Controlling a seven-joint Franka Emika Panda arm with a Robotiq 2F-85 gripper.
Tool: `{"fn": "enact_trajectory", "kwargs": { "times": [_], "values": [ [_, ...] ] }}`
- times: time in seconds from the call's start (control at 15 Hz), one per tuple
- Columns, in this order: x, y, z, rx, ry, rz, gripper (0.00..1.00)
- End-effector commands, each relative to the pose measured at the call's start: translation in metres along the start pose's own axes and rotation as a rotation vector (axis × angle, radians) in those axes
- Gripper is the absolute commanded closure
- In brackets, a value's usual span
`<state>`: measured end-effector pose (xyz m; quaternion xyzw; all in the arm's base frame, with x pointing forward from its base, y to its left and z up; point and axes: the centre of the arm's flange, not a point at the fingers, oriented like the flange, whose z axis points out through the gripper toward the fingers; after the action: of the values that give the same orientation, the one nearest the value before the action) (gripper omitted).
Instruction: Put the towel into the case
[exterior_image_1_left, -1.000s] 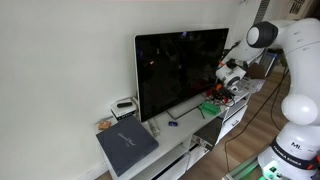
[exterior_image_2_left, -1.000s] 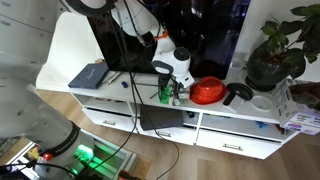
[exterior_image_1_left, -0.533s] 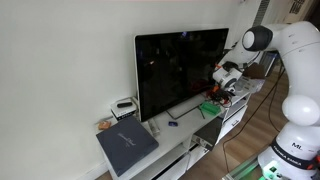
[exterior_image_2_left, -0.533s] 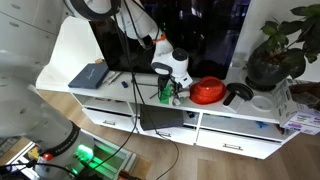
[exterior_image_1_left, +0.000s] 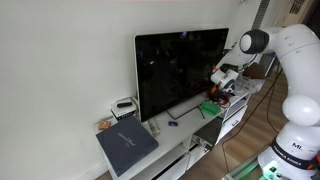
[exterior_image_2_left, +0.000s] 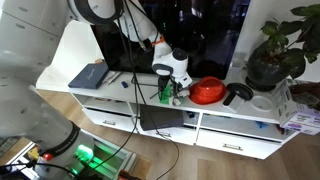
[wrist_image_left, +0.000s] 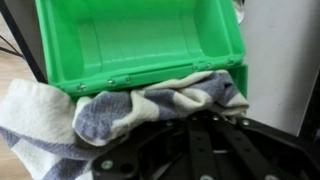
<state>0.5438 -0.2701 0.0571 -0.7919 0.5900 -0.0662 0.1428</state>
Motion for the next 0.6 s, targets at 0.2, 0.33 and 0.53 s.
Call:
{"fn": "enact_trajectory", "kwargs": {
  "times": [0.2, 0.33, 0.53],
  "values": [
    [-0.017, 0.000, 0.069, -0.087, -0.044, -0.021, 1.00],
    [-0.020, -0.002, 0.067, -0.093, -0.042, -0.034, 1.00],
    [-0.019, -0.003, 0.044, -0.075, -0.032, -0.060, 1.00]
  ]
}}
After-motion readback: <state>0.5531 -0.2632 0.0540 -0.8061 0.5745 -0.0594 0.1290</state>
